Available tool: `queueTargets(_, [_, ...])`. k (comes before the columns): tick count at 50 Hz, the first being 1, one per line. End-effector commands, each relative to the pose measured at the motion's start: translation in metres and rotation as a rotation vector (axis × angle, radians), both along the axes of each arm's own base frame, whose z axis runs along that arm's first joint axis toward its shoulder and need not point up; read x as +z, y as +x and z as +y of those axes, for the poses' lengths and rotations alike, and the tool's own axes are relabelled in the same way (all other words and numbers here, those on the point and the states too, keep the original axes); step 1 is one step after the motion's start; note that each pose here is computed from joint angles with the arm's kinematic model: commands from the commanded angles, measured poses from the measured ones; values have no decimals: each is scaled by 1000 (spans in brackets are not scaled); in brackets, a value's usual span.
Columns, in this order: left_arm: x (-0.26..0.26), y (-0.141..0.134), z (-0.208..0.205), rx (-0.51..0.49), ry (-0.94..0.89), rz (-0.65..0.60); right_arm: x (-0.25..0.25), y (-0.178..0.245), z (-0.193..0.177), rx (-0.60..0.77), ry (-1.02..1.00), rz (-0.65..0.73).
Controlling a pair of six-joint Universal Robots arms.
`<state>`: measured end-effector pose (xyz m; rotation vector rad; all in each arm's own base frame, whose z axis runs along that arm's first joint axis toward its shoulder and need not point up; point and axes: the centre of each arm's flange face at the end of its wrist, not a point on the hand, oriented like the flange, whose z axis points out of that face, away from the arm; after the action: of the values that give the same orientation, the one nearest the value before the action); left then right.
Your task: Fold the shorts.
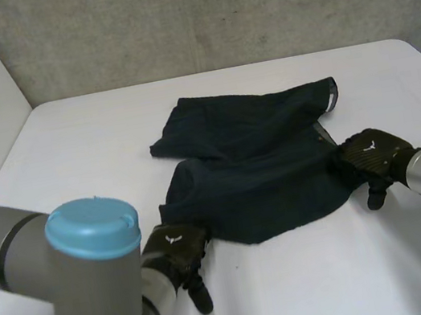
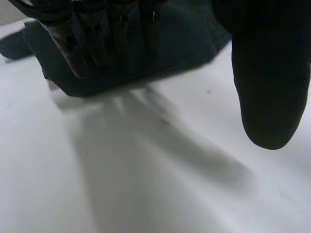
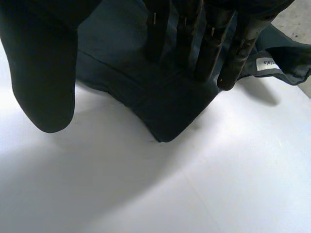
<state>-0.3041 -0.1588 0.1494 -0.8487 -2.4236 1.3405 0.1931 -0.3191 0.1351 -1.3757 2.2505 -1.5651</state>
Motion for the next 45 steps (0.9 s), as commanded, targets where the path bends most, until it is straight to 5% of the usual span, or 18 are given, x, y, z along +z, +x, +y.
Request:
queueTargets(1, [1,-15,-29,37,-87,45,-8,3,-12,2,-28,-9])
queueTargets(22, [-9,-36,-91,105,-150,78,-20,9,-38,7,-90,-18])
queueTargets(33, [-10,-44,-114,120,-188,114,7,18,-10,-52,77,-170])
queueTargets(45, [-16,-48,-129,130,-206,127,14,29,14,-30,113,-180])
